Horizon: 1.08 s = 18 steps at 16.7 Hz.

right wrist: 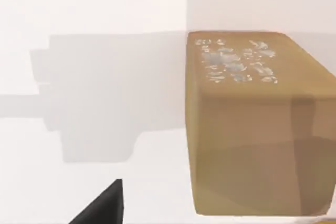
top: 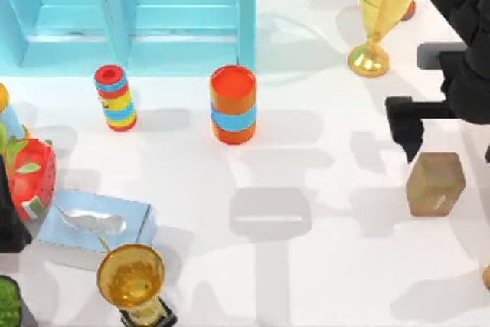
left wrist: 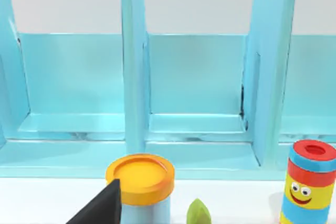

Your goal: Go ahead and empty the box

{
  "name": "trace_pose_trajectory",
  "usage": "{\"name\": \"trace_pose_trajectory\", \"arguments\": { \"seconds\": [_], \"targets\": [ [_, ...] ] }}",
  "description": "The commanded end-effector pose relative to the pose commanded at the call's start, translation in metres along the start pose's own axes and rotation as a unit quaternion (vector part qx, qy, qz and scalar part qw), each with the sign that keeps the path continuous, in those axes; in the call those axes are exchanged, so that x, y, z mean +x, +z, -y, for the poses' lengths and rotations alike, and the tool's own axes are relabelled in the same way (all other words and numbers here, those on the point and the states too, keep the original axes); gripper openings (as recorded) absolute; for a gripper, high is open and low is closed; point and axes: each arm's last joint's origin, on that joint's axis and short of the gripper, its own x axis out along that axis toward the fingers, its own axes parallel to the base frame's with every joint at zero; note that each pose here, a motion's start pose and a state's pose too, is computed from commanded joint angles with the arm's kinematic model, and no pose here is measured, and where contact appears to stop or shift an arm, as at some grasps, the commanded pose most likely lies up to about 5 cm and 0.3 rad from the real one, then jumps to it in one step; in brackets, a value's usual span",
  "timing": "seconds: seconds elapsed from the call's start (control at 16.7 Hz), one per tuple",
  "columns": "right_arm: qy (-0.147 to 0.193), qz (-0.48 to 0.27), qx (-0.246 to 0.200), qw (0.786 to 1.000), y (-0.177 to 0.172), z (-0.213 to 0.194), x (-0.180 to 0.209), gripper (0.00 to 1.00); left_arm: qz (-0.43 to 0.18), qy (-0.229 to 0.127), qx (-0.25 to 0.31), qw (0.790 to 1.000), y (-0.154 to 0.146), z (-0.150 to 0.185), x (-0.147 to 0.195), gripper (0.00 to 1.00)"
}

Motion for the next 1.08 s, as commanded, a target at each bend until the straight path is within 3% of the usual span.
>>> {"name": "trace_pose_trajectory", "arguments": {
  "seconds": [0.36, 0.54, 0.78, 1.08],
  "targets": [
    [0.000, 0.001, 0.000, 1.000, 0.000, 0.000, -0.007, 1.00, 0.000, 0.000, 0.000, 1.000, 0.000, 0.000, 0.000, 1.00],
    [0.001, -0.001, 0.004, 1.000, 0.011, 0.020, -0.010, 1.00, 0.000, 0.000, 0.000, 1.000, 0.000, 0.000, 0.000, 1.00],
    [0.001, 0.000, 0.009, 1.000, 0.035, 0.082, -0.023, 1.00, 0.000, 0.000, 0.000, 1.000, 0.000, 0.000, 0.000, 1.00],
    [0.004, -0.006, 0.007, 1.000, 0.045, 0.190, -0.034, 1.00, 0.000, 0.000, 0.000, 1.000, 0.000, 0.000, 0.000, 1.00]
  ]
}}
